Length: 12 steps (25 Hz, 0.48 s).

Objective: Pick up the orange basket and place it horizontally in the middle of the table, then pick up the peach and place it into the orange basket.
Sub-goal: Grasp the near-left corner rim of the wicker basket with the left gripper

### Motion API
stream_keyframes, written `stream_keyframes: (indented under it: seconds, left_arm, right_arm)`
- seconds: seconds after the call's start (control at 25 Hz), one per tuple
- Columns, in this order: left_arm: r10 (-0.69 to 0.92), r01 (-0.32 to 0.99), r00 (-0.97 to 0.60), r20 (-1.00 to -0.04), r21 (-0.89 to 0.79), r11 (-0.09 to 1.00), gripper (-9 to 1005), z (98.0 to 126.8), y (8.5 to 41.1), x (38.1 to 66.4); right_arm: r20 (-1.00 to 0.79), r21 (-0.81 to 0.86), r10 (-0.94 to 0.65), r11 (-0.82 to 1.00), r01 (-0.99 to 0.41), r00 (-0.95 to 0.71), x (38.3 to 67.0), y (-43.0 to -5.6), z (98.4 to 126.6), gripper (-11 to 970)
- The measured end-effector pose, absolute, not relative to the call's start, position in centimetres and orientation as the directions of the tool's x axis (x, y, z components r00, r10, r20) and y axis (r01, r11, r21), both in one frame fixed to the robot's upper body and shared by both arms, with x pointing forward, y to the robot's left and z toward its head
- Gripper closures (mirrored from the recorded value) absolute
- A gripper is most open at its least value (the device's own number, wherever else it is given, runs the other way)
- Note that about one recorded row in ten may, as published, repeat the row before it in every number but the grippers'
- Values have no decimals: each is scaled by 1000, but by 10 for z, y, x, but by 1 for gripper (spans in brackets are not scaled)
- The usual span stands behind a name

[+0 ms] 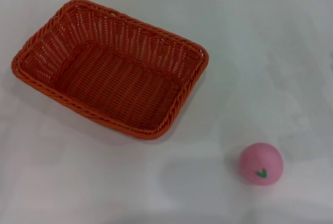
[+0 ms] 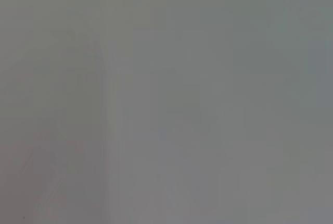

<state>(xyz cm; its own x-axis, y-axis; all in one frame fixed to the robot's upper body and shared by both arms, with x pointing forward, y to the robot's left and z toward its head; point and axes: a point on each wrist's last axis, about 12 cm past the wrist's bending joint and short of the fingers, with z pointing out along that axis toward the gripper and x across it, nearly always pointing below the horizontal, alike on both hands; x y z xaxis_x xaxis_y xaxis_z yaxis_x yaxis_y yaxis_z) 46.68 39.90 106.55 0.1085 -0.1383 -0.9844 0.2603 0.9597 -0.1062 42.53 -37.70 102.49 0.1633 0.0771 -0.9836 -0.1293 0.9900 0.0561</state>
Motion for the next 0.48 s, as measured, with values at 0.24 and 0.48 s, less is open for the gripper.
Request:
stream_keyframes:
  seconds: [0.24,0.48]
  left_arm:
    - [-133,264,119,-984,-97,960,113,1071,401,470]
    - [-134,268,113,-984,-100,958,113,1071,400,471]
  right_arm:
    - [-983,54,74,991,-123,166,425,-378,1025,284]
    - [-983,54,74,991,-120,169,426,-378,1026,284]
